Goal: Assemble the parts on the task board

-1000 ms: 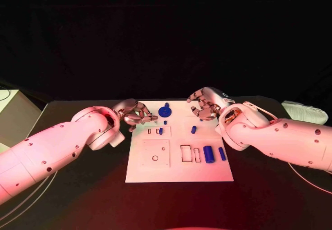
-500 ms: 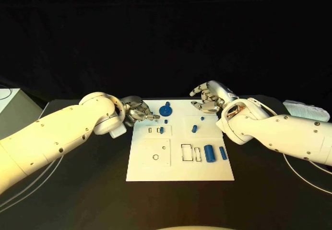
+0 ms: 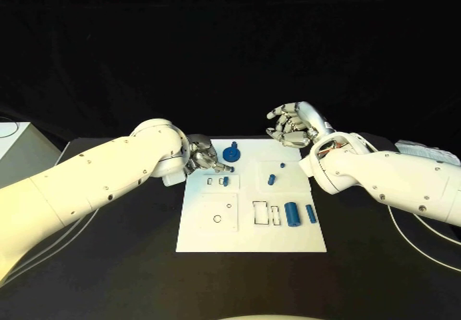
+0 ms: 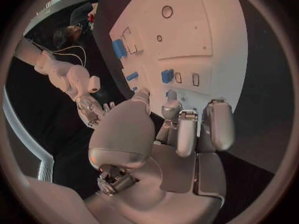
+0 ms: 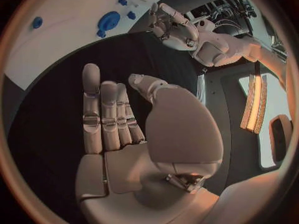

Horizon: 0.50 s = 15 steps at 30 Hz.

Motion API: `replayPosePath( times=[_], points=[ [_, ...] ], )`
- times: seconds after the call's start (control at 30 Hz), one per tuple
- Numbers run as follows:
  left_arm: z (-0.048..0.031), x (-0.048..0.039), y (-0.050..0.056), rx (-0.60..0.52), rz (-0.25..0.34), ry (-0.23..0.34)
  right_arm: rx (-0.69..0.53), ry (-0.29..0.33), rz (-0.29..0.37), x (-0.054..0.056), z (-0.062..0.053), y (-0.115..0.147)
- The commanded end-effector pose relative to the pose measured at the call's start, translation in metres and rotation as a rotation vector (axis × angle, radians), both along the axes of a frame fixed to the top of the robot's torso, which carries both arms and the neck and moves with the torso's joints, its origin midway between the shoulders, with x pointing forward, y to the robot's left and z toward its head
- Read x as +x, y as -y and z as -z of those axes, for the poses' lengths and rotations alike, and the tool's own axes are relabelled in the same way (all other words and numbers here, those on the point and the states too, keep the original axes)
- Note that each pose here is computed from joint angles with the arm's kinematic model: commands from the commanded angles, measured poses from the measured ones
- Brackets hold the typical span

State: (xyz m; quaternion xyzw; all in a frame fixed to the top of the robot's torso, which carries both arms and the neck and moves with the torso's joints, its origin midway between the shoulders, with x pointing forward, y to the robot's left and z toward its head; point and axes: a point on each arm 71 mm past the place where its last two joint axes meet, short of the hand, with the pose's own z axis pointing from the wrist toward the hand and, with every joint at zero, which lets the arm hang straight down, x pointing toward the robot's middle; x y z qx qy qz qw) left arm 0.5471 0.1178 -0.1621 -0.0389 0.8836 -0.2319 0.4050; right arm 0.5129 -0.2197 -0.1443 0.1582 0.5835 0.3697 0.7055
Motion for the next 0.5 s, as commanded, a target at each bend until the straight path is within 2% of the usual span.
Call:
replayPosePath(
  times=[0.03,0.17,0.5],
  points=[
    [0.0007,-0.0007,0.005,0.077,0.031,-0.013,0.047,0.034,0.012,0.001,-0.004,0.001],
    [0.0009,-0.0004,0.012,0.098,0.05,-0.024,0.055,0.031,0.02,0.002,-0.004,0.001],
    [0.0078,-0.0003,0.024,0.155,0.093,-0.071,0.061,0.019,0.026,0.003,-0.003,0.0]
  ],
)
